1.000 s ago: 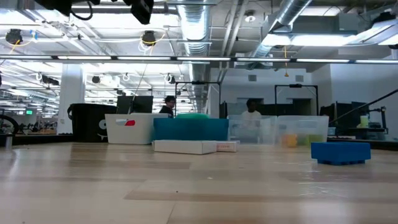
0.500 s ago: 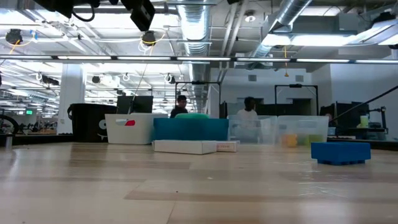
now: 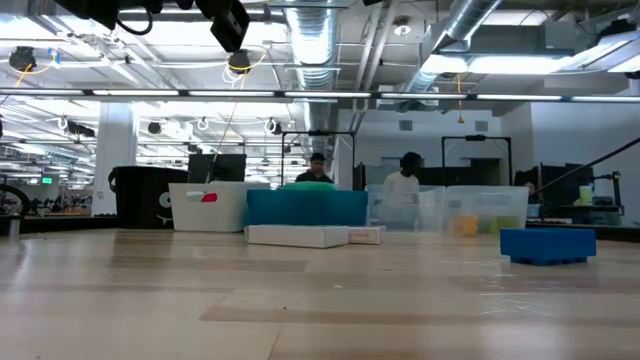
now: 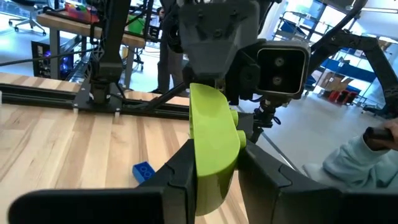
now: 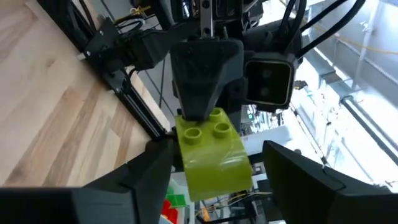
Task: Pick & Place Toys
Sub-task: Put the light green game piece into the right transparent bin
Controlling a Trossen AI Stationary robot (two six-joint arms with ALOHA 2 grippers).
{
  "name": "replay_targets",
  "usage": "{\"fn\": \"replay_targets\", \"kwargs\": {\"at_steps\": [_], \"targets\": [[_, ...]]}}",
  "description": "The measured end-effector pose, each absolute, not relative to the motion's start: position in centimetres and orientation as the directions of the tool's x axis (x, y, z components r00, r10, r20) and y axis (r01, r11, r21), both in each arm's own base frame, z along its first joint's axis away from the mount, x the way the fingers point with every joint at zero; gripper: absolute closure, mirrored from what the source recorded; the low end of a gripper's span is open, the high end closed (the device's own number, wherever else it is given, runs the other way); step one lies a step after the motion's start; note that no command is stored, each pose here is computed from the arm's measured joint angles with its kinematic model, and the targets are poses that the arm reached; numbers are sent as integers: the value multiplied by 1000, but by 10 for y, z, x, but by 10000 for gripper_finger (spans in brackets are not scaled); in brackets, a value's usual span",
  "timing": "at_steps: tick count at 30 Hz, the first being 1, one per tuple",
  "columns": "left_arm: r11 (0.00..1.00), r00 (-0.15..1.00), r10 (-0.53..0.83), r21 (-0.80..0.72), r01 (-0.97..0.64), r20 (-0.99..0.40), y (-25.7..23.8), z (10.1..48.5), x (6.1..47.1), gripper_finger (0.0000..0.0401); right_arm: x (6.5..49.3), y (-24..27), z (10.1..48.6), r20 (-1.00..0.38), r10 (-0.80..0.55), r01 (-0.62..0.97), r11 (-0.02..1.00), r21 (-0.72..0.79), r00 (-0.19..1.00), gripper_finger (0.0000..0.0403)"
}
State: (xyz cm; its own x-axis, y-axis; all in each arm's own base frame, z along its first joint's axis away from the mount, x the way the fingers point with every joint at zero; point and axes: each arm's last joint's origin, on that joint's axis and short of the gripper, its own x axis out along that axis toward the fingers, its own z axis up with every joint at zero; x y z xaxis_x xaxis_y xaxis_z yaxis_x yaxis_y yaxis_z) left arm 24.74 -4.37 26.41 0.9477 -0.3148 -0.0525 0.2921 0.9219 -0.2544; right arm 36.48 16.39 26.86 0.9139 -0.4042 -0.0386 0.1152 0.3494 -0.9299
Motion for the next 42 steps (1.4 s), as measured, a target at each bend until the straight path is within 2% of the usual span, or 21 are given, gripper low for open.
{"fn": "replay_targets", "kwargs": {"at_steps": [8, 14, 16, 23, 28, 36, 42], "targets": [[922, 949, -307, -267, 279, -67, -43, 262, 248, 326, 366, 156, 262, -80, -463, 112, 374, -921, 883, 265], [927, 955, -289, -266, 264, -59, -43, 263, 248, 322, 365, 158, 262, -80, -483, 145, 410, -900, 872, 265], [940, 964, -261, -242, 242, -49, -42, 264, 248, 295, 364, 158, 263, -70, -518, 179, 415, -892, 852, 265], [967, 972, -227, -135, 216, -65, -34, 264, 248, 158, 349, 173, 264, -37, -683, 281, 348, -894, 729, 265], [976, 978, -183, -137, 168, -98, -23, 262, 247, 102, 339, 180, 264, -12, -800, 369, 289, -883, 599, 265], [984, 989, -125, -136, 113, -81, -9, 266, 246, 86, 341, 167, 266, 0, -862, 547, 321, -773, 506, 265], [986, 987, -108, -139, 91, -119, -5, 262, 246, 89, 353, 147, 263, -15, -851, 647, 411, -642, 525, 265]]}}
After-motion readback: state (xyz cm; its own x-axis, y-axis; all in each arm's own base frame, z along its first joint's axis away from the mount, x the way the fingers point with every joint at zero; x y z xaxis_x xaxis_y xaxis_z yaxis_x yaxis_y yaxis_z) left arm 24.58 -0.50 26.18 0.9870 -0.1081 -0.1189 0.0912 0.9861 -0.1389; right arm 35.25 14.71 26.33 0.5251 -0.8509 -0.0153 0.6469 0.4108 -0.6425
